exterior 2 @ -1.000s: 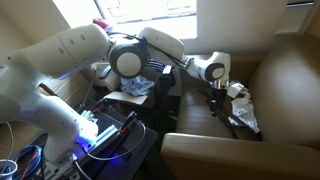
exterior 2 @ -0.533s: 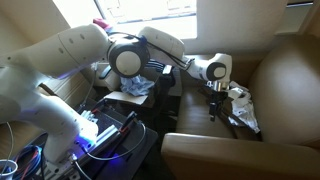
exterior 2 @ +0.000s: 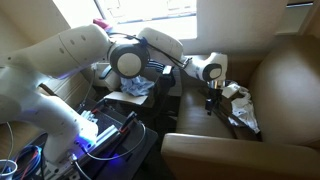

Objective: Put the clothes on the couch on the chair

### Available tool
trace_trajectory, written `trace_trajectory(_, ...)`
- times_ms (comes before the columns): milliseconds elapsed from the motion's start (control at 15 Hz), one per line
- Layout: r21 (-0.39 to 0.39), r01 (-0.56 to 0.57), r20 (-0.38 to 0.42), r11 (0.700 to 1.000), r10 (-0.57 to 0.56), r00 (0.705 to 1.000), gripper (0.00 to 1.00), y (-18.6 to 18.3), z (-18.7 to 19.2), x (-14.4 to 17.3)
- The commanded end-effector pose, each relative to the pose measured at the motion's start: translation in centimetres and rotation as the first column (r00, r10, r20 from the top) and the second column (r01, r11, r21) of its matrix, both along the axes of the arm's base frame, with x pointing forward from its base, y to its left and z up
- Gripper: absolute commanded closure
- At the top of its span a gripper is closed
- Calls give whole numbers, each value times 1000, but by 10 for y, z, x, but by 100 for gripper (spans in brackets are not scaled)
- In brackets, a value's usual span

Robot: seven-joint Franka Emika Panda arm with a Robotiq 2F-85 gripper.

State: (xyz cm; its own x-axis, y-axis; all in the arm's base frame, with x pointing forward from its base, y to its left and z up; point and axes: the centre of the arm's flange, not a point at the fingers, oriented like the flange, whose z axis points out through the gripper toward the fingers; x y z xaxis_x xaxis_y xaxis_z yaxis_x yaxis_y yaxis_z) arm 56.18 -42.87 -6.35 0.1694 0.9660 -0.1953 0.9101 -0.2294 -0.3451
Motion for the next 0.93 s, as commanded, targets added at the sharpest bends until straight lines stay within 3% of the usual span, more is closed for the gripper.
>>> trace_trajectory(0, -44, 42, 197, 998, -33, 980, 0, -16, -41, 58)
trace_trajectory(267, -173, 36, 412, 984, 38, 911, 0, -38, -37, 78)
trace_trajectory(467, -229, 174, 527, 958, -29, 850, 0, -54, -28, 79)
trace_trajectory(533, -201, 96, 484, 975, 14, 875, 0, -15, 20, 38)
trace_trajectory(867, -215, 159, 515, 964, -26, 857, 0, -22, 24, 35)
